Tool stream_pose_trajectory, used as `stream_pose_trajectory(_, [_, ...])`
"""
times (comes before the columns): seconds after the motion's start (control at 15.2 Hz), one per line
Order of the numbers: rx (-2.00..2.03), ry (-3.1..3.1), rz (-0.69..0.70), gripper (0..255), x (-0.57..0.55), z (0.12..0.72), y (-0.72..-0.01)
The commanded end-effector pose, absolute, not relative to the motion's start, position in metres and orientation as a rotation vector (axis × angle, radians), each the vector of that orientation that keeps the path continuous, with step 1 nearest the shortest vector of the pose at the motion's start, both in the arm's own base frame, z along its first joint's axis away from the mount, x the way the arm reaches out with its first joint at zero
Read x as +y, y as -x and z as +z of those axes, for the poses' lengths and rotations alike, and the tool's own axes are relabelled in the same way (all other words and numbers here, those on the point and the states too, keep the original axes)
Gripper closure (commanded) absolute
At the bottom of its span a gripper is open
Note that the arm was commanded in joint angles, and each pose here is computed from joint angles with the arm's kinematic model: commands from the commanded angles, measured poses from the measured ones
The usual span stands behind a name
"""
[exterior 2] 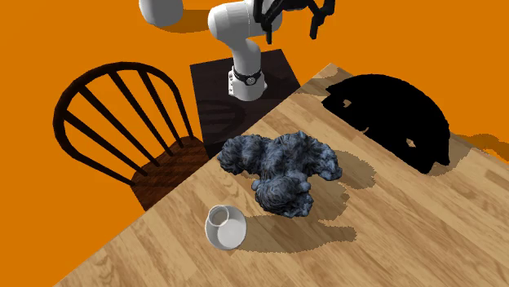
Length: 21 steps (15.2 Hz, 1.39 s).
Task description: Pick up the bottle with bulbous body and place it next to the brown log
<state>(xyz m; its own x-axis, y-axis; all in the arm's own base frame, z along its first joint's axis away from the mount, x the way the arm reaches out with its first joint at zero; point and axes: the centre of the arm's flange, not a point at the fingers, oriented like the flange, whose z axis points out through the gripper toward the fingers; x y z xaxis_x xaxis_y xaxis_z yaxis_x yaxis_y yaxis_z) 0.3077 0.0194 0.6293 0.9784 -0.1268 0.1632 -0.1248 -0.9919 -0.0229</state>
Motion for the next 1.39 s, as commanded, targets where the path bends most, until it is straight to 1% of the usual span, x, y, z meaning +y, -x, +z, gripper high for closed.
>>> stream_pose_trajectory(0.0, [0.198, 3.112, -0.258, 0, 0.019, 0.629, -0.308])
stream_pose_trajectory(1.32, [0.066, 3.111, -0.236, 0, -0.147, 0.515, -0.481])
